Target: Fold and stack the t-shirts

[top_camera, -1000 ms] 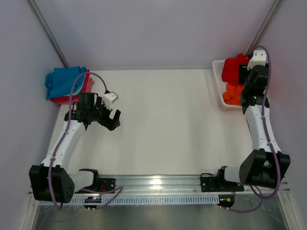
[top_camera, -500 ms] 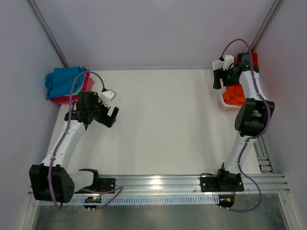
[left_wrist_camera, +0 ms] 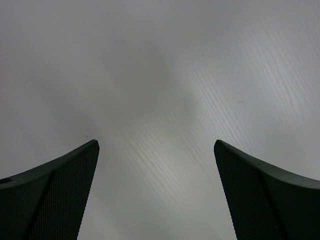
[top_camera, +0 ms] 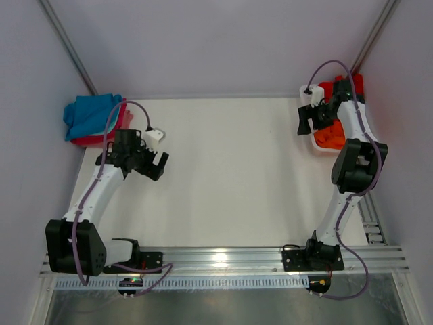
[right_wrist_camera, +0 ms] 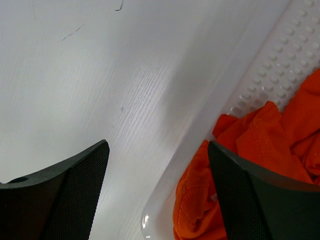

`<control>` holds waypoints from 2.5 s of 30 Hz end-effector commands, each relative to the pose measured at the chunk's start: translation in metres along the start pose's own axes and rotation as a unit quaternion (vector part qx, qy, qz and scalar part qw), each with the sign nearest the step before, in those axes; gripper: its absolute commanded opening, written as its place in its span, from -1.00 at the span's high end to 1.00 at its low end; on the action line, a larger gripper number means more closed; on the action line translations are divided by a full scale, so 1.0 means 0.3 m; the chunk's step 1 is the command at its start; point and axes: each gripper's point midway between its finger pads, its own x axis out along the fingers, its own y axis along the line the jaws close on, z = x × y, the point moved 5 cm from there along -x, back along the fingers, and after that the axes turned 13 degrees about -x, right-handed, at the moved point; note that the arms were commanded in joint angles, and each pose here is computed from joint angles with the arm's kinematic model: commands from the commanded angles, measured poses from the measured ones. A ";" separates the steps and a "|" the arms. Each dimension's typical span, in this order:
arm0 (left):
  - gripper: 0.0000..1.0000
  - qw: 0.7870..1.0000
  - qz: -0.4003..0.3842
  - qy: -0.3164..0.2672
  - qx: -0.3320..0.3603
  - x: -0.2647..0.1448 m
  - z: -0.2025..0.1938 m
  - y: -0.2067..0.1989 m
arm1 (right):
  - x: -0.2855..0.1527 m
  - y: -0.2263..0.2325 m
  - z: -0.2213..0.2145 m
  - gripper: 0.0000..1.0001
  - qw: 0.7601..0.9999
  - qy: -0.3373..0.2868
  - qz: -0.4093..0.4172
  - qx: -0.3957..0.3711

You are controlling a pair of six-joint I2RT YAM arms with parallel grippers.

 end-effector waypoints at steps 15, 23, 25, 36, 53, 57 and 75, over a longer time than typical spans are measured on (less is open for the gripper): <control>-0.99 1.000 -0.009 -0.001 -0.015 0.030 0.018 -0.001 | -0.290 0.006 -0.044 -0.64 0.972 0.026 -0.232 0.007; -0.98 1.000 -0.011 -0.003 -0.017 0.016 0.025 -0.006 | -0.203 -0.008 -0.072 -0.57 0.977 0.035 -0.208 0.022; -0.98 1.000 -0.011 -0.005 -0.018 0.011 0.027 -0.008 | -0.196 -0.016 -0.071 -0.50 0.976 0.034 -0.211 0.029; -0.98 1.000 -0.015 0.000 -0.022 0.017 0.021 -0.011 | -0.167 -0.012 -0.089 -0.04 0.978 0.036 -0.202 0.027; -0.98 0.999 -0.023 0.004 -0.026 0.029 0.013 -0.016 | -0.585 -0.001 0.225 0.94 0.948 -0.110 -0.298 -0.022; -0.99 0.999 -0.021 0.010 -0.027 0.036 0.010 -0.012 | -0.820 0.042 0.368 0.94 0.921 -0.185 -0.339 -0.042; -0.98 0.999 -0.036 0.014 -0.035 0.043 0.015 -0.023 | -1.044 0.680 0.543 0.94 0.856 -0.442 0.188 -0.191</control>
